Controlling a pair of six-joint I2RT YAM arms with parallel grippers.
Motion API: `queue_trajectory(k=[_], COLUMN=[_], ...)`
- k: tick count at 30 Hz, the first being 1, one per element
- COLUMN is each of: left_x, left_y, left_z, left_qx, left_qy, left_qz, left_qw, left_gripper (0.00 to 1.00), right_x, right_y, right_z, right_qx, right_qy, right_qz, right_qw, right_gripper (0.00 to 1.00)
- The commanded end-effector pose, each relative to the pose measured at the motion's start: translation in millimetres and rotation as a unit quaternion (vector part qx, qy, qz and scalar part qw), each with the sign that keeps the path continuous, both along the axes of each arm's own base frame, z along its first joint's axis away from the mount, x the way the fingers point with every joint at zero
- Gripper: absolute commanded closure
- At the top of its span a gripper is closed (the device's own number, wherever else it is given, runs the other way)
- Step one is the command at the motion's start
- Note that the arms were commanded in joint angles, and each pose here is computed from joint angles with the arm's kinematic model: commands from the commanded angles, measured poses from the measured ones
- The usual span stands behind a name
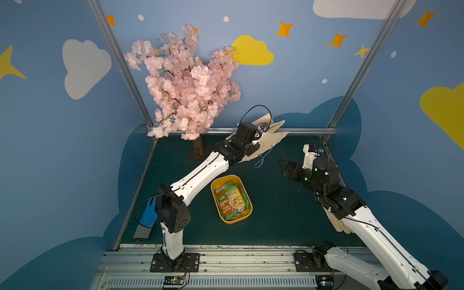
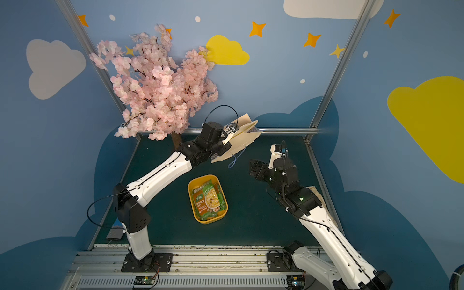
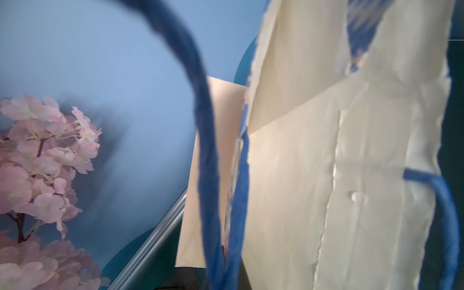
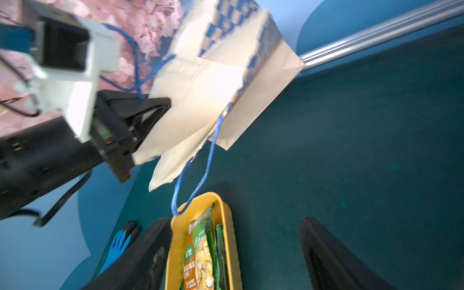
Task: Place the condiment packets inside the bag
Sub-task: Open the paper bag at the center of the board, then pick up the condiment packet from the storage box.
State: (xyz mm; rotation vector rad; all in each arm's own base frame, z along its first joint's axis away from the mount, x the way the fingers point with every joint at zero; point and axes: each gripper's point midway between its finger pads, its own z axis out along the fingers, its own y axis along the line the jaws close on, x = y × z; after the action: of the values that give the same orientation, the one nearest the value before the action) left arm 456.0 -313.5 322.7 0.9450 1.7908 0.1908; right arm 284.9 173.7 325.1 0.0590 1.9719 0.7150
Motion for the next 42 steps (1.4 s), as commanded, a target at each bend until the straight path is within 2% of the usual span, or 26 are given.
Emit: queue_trajectory(k=[1,5,9,12,16,21,26,30,42], left_x=[4.7,1.8,3.8,7.9,8.8,10.8,9.3,7.6,3.6], left_y=[5.2,5.1,12.3,18.5,23.0,26.5,29.6,30.8,31.2], left_z=[10.1,-10.3,-30.4,-43.0,-51.2,-52.7,-52.5,-53.2,-53.8], left_qx=[0.016,0.012,-0.002,-0.005,-0.024,-0.039,-0.053,-0.054,-0.059], left_qy=[-0.025,0.019,0.069,0.087,0.111,0.121,0.133,0.137,0.144], left_qz=[0.013,0.013,0.023,0.032,0.037,0.040,0.041,0.041,0.035], left_qw=[0.999,1.000,0.997,0.996,0.993,0.991,0.989,0.988,0.987], left_gripper=[0.97,0.97,0.97,0.97,0.97,0.97,0.97,0.97,0.97], right_x=[-12.4,-20.2,-31.3,-43.7,-69.7,-79.3,-62.2,-44.7,-10.8], right_y=[20.7,48.0,80.4,102.1,138.5,170.7,194.9,209.4,192.0], right_z=[20.0,-8.0,-58.3,-95.0,-122.3,-145.9,-174.7,-181.5,-201.6], right_qx=[0.007,-0.012,-0.013,0.000,-0.024,-0.038,-0.057,-0.062,-0.089], right_qy=[-0.044,-0.019,0.013,0.037,0.035,0.061,0.082,0.083,0.088], right_qz=[0.051,0.109,0.173,0.207,0.274,0.336,0.345,0.342,0.287], right_qw=[0.998,0.994,0.985,0.978,0.961,0.939,0.933,0.934,0.950], right_gripper=[0.14,0.15,0.17,0.17,0.19,0.21,0.23,0.24,0.24])
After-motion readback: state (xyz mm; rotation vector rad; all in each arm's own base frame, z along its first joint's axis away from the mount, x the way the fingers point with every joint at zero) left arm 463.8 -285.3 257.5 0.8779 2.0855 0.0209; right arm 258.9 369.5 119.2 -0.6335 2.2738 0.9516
